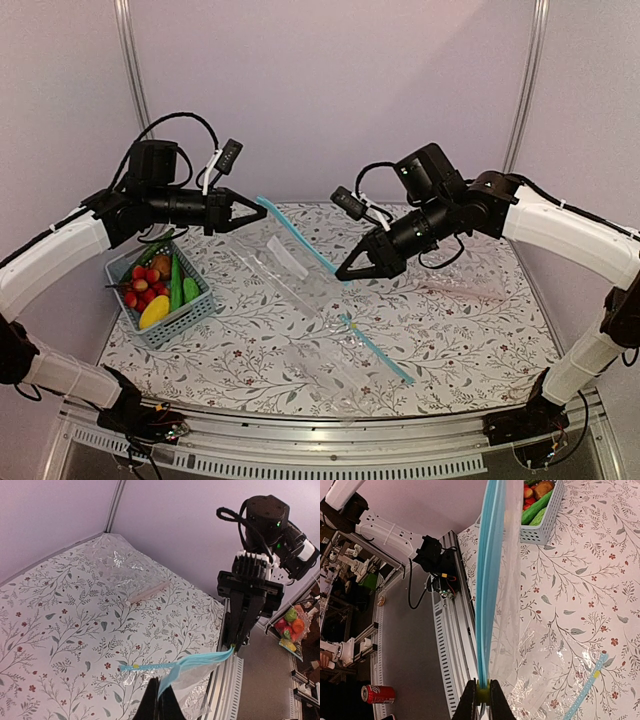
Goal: Place the food in the zip-top bag and seal the zipper
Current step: Unzip the zipper from the zipper food storage bag, then pass from the left arm to the right
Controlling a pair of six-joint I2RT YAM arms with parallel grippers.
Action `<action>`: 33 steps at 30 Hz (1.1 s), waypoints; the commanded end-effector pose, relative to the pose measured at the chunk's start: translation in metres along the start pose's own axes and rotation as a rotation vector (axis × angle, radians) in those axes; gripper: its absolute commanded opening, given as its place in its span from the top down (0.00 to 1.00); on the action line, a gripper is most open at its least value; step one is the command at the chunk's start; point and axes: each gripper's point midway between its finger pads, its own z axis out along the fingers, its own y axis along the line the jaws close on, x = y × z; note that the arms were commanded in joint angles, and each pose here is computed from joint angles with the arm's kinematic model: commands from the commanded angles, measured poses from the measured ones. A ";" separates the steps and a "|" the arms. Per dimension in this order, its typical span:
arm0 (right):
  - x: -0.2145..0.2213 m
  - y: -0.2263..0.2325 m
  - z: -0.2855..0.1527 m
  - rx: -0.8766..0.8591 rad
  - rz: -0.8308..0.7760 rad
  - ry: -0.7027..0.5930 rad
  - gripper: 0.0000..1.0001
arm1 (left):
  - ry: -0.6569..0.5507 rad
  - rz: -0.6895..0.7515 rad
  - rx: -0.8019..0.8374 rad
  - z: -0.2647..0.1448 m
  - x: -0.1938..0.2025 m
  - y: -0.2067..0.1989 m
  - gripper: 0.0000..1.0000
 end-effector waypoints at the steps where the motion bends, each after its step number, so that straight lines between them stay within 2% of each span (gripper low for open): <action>1: 0.014 0.008 -0.007 -0.001 0.022 0.036 0.96 | -0.052 0.024 -0.031 -0.011 -0.012 0.005 1.00; 4: 0.011 0.007 -0.008 0.009 0.014 0.024 0.88 | -0.041 0.050 0.056 -0.008 -0.010 -0.014 1.00; 6: 0.005 0.002 -0.010 0.043 0.006 -0.004 0.72 | -0.018 0.077 0.134 -0.004 -0.004 -0.031 1.00; 7: 0.001 0.000 -0.010 0.057 -0.003 -0.027 0.59 | -0.003 0.091 0.172 -0.002 0.000 -0.041 1.00; 8: -0.004 -0.001 -0.013 0.075 -0.008 -0.055 0.53 | 0.015 0.107 0.208 0.001 0.004 -0.051 1.00; 11: -0.018 -0.008 -0.027 0.166 -0.034 -0.143 0.36 | 0.071 0.140 0.281 0.008 0.019 -0.073 1.00; 13: -0.027 -0.014 -0.039 0.238 -0.051 -0.201 0.31 | 0.105 0.146 0.313 0.012 0.027 -0.082 1.00; 19: -0.041 -0.002 -0.064 0.267 -0.109 -0.323 0.28 | 0.148 0.131 0.344 0.021 0.037 -0.087 1.00; 28: -0.032 -0.002 -0.042 0.268 -0.118 -0.272 0.28 | 0.160 0.123 0.341 0.026 0.040 -0.087 1.00; 33: -0.029 -0.002 -0.029 0.242 -0.107 -0.246 0.32 | 0.162 0.123 0.338 0.027 0.041 -0.087 1.00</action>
